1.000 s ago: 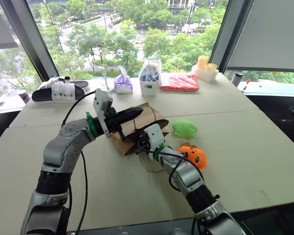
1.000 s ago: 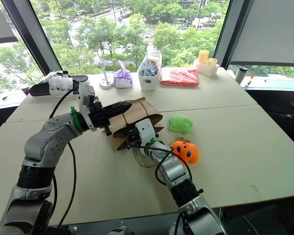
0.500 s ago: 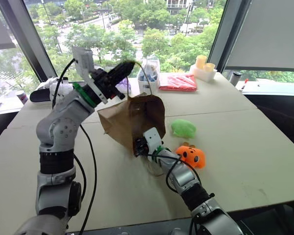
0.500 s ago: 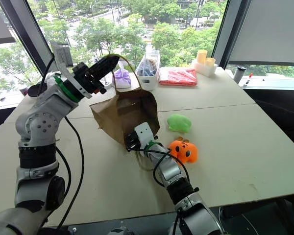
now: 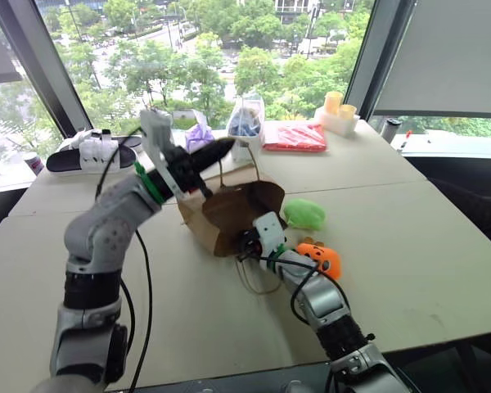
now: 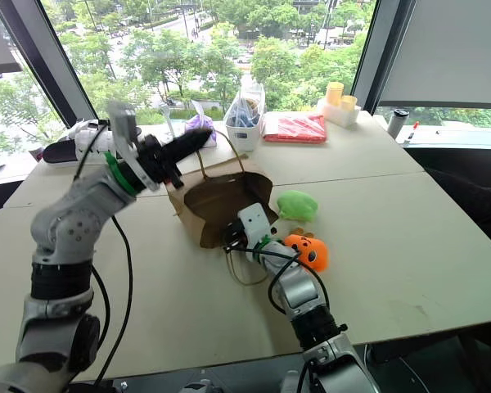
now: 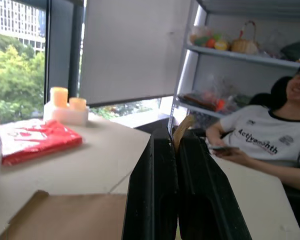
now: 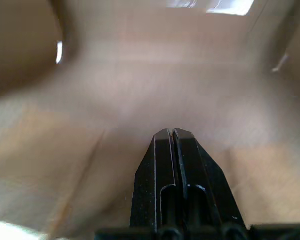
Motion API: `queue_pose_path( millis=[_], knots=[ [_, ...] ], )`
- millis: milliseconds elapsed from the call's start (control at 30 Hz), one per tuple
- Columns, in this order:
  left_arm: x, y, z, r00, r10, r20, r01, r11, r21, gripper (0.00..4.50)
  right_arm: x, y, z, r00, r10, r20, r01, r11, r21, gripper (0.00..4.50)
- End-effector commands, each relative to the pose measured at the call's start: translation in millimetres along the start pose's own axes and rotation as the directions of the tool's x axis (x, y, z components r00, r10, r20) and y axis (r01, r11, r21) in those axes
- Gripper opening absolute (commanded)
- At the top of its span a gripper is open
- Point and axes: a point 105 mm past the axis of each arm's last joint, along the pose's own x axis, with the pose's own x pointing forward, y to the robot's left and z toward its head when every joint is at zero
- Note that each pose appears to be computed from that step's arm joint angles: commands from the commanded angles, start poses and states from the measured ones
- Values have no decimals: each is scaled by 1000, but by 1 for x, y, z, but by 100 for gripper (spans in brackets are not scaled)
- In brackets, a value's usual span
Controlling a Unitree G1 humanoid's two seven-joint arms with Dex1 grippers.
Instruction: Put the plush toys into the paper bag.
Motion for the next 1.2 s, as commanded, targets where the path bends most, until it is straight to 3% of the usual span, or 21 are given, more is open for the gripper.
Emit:
queue_pose_path(
  millis=[33, 133, 200, 267, 300, 467, 500, 767, 933, 1033, 1200],
  knots=[
    [-1, -14, 10, 999, -36, 30, 34, 998, 58, 3, -25, -3, 45, 993, 30, 111, -28, 999, -18, 0],
    [-3, -17, 6, 999, -35, 25, 33, 998, 51, 3, -60, -10, 60, 992, 51, 115, -48, 998, -29, 0],
    [-5, -19, 2, 999, -36, 18, 35, 998, 48, 0, -83, -14, 64, 993, 66, 98, -63, 997, -35, 55],
    [-8, -21, -1, 999, -36, 12, 35, 998, 47, 0, -101, -19, 62, 996, 71, 59, -68, 997, -44, 136],
    [-9, -21, -2, 999, -34, 11, 33, 998, 46, 0, -111, -22, 60, 997, 71, 31, -70, 996, -55, 202],
    [-12, -20, -4, 1000, -18, 5, 17, 999, 44, 0, -140, -35, 52, 997, 50, -65, -53, 998, -45, 445],
    [-13, -19, -5, 1000, -15, 4, 15, 999, 44, 0, -144, -36, 47, 994, 51, -92, -55, 998, -35, 449],
    [-13, -13, -7, 1000, 0, -15, 1, 998, 68, 0, -147, -56, -28, 950, -49, -307, 33, 998, -57, 449],
    [-13, -12, -6, 1000, 5, -16, -4, 997, 82, 0, -139, -66, -37, 947, -104, -304, 60, 986, -152, 449],
    [-14, -12, -7, 1000, 9, -18, -8, 996, 87, 0, -137, -67, -37, 951, -106, -290, 56, 983, -175, 363],
    [-14, -12, -8, 1000, 14, -17, -12, 996, 92, 0, -132, -70, -33, 957, -120, -264, 67, 977, -201, 112]
  ],
)
